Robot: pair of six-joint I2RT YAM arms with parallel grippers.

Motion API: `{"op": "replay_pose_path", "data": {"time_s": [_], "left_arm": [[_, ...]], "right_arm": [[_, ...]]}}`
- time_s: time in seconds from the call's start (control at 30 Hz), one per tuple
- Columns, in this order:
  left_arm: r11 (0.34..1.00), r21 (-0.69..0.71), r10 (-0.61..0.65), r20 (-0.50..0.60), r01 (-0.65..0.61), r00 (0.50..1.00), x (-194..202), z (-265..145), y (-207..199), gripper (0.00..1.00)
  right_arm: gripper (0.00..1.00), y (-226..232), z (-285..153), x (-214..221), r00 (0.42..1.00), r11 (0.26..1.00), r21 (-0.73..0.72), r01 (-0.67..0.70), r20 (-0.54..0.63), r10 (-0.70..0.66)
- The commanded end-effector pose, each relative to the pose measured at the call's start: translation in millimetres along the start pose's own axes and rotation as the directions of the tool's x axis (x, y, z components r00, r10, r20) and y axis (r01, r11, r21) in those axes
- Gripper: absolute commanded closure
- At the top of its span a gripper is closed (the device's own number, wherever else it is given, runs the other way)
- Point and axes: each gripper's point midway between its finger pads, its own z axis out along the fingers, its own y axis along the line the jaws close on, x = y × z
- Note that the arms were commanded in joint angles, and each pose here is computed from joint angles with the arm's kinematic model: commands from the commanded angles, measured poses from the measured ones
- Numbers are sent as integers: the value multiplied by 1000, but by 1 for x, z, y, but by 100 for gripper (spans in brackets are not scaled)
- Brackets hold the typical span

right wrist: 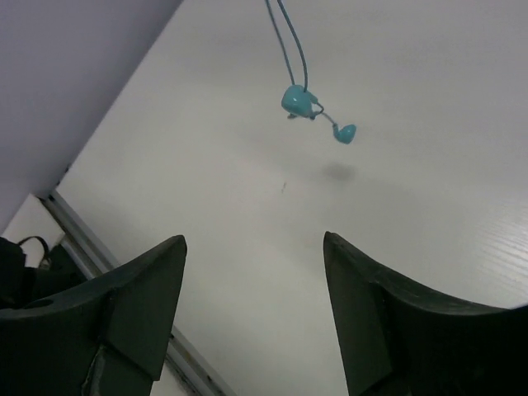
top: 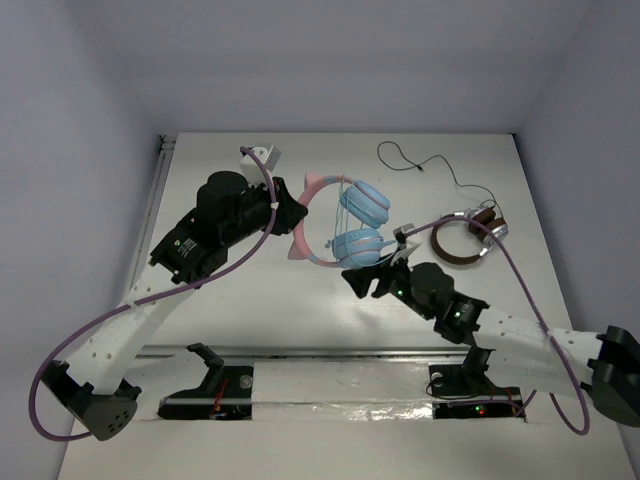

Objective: Wrap the headphones

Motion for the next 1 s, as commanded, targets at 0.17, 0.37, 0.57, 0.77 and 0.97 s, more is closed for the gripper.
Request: {"op": "replay_pose_path", "data": {"time_s": [0.17, 0.37, 0.57, 0.77, 0.97], "left_arm": [[997, 78, 16, 143, -28, 990, -50, -20, -28, 100], [991, 132, 12, 150, -32, 989, -56, -30, -40, 100], [982, 186, -2, 166, -29, 986, -65, -42, -55, 100], [992, 123, 13, 193, -37, 981, -76, -42, -47, 100], [991, 131, -13, 216, -16, 976, -86, -26, -49, 100]], "right_arm": [[25, -16, 49, -12, 998, 999, 30, 12, 61, -14], [43, -33, 73, -8, 996, 995, 74, 65, 60, -69], [90, -26, 102, -7, 992, 994, 40, 99, 74, -102], [100, 0, 99, -10, 996, 994, -84, 64, 70, -58], [100, 11, 64, -8, 997, 985, -168, -26, 69, 38]]}}
